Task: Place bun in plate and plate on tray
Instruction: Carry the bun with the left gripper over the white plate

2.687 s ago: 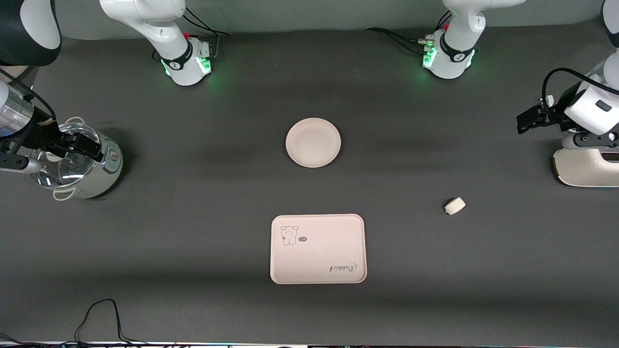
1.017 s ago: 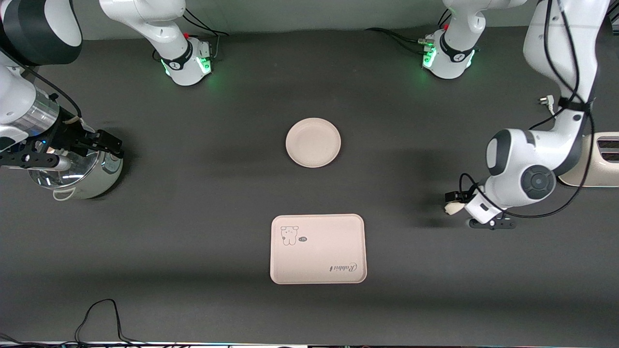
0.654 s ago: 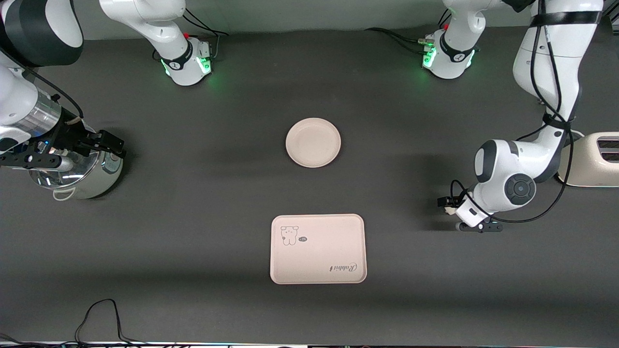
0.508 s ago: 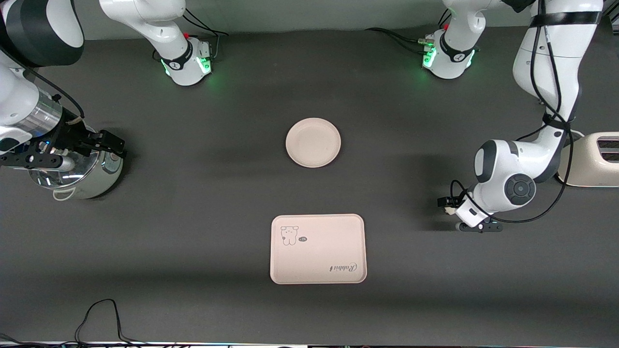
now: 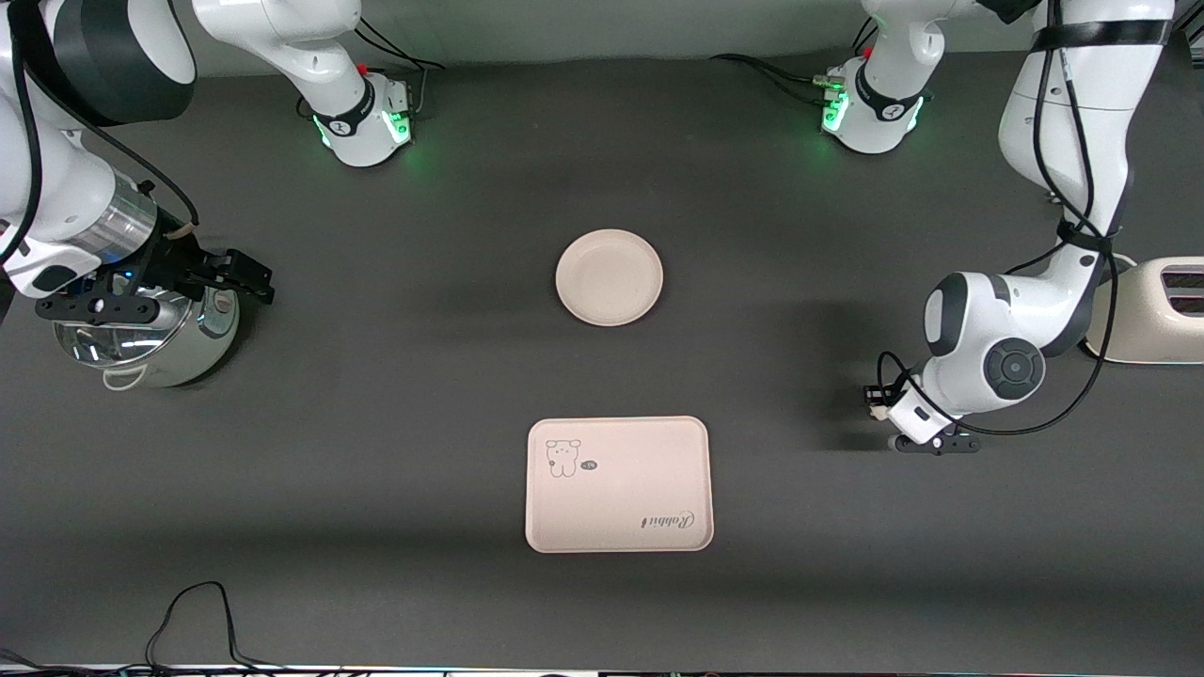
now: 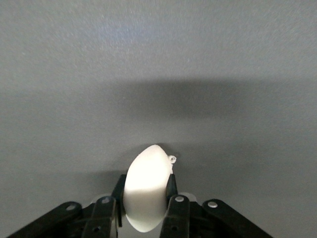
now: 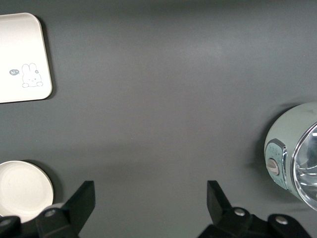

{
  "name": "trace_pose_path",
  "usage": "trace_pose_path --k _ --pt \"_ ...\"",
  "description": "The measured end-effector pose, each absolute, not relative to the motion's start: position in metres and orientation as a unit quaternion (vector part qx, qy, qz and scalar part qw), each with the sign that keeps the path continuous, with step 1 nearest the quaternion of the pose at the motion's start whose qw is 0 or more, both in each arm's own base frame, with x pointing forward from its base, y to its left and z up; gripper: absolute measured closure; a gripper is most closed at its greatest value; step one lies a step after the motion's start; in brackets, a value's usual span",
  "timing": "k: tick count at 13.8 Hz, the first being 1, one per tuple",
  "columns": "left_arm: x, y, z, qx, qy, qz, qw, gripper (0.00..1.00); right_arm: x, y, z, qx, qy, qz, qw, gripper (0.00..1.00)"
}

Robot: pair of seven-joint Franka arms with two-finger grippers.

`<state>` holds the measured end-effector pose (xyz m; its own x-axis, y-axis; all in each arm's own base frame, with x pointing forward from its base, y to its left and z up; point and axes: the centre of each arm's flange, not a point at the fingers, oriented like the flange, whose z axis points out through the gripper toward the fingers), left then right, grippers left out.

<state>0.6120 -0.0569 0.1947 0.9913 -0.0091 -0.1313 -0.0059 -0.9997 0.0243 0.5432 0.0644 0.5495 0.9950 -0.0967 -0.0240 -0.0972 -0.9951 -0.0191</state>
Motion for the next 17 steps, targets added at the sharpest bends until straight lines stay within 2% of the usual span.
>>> trace_pose_path --k 3,5,8,10,14,17 --pt "0.609 -0.066 0.264 0.994 0.004 -0.106 0.000 0.66 0.543 0.064 0.546 -0.999 0.049 0.013 0.010 0.00" --pt "0.594 -0.081 0.358 0.992 0.006 -0.123 -0.014 0.65 0.544 0.064 0.545 -0.999 0.049 0.012 0.010 0.00" --pt "0.549 -0.089 0.496 0.990 0.001 -0.140 -0.031 0.64 0.544 0.065 0.536 -0.999 0.049 0.008 0.011 0.00" --pt "0.527 -0.086 0.556 0.989 0.003 -0.141 -0.034 0.64 0.544 0.071 0.527 -0.999 0.045 0.005 0.014 0.00" --pt "0.517 -0.122 0.590 0.991 -0.003 -0.133 -0.021 0.64 0.542 0.088 0.516 -0.999 0.046 0.001 0.017 0.00" --pt "0.504 -0.213 0.585 0.992 0.040 -0.116 -0.007 0.64 0.541 0.095 0.511 -0.999 0.043 -0.002 0.017 0.00"
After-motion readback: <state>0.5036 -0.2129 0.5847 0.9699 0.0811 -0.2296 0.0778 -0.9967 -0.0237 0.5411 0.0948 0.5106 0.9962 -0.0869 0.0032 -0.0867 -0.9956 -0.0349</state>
